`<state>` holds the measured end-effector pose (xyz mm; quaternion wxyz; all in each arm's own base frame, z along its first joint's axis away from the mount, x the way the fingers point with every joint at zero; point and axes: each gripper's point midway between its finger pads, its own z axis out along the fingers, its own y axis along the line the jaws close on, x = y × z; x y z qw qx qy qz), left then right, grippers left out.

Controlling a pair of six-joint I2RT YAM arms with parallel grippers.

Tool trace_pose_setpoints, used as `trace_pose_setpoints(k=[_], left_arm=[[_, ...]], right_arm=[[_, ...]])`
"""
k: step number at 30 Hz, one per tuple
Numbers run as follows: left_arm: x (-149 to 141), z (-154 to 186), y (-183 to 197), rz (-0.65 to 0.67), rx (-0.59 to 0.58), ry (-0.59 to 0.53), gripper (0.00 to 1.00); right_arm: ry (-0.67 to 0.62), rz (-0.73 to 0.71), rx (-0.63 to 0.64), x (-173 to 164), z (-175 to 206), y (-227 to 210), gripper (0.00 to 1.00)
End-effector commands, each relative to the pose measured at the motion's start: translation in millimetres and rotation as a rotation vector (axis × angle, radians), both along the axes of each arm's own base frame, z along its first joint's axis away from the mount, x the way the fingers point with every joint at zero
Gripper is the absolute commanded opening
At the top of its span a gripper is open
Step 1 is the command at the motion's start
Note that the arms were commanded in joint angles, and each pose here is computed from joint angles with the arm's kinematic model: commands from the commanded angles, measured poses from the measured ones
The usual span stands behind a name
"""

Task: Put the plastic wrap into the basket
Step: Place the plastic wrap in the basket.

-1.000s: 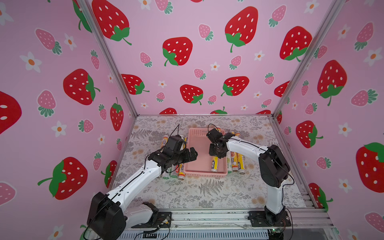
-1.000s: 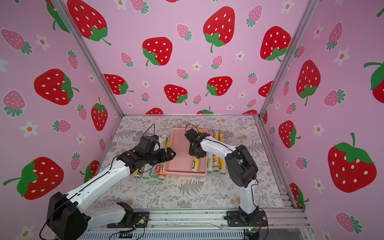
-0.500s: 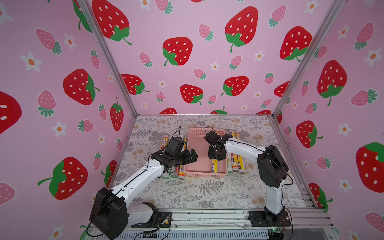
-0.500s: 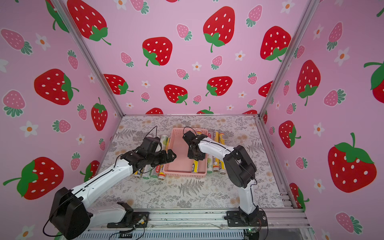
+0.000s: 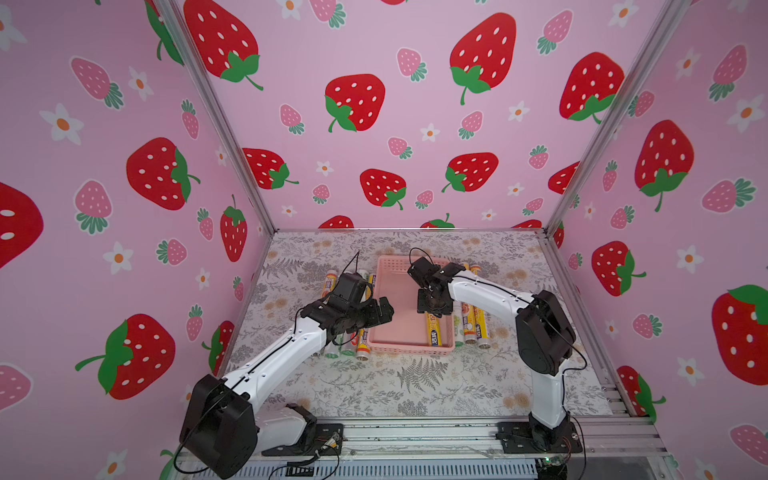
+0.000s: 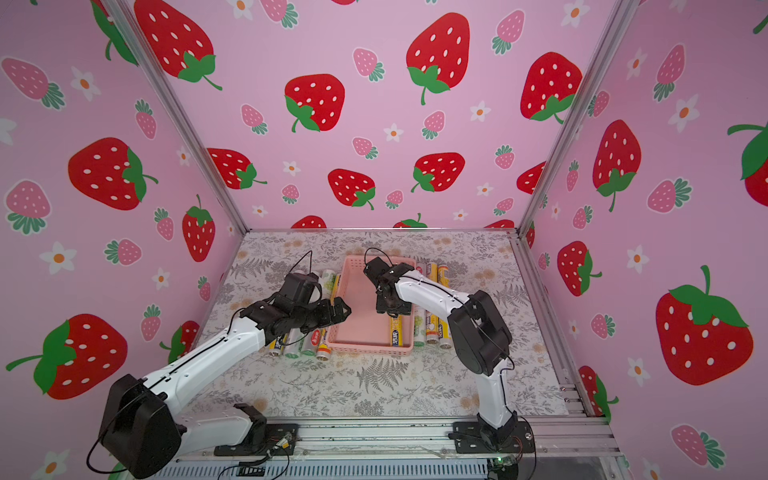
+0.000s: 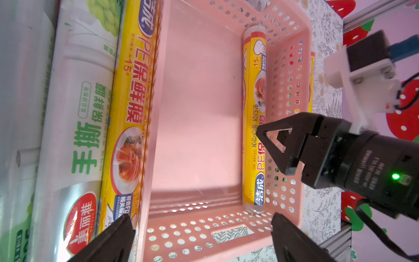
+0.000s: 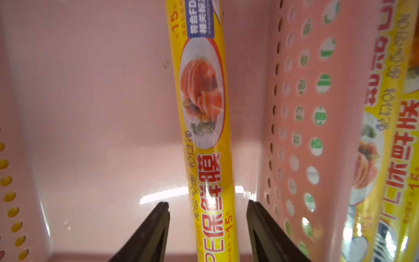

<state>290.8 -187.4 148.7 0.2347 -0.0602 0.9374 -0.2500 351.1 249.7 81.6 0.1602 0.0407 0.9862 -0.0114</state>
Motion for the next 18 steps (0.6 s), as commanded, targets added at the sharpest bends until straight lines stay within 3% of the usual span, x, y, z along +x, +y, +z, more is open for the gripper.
trace_pose_setpoints(k=[1, 7, 18], left_arm=[[2.3, 19.9, -0.6, -0.029, 0.002, -0.039, 1.00], [-4.8, 2.8, 20.7, 0.040, 0.037, -0.031, 1.00], [-17.1, -7.7, 29.9, 0.053, 0.048, -0.005, 1.00]], right_arm=[[-0.052, 0.031, -0.042, 0.9, 29.9, -4.0, 0.61], [-0.007, 0.074, 0.028, 7.3, 17.2, 28.2, 0.56], [-0.001, 0.077, -0.036, 24.0, -13.7, 39.1, 0.43]])
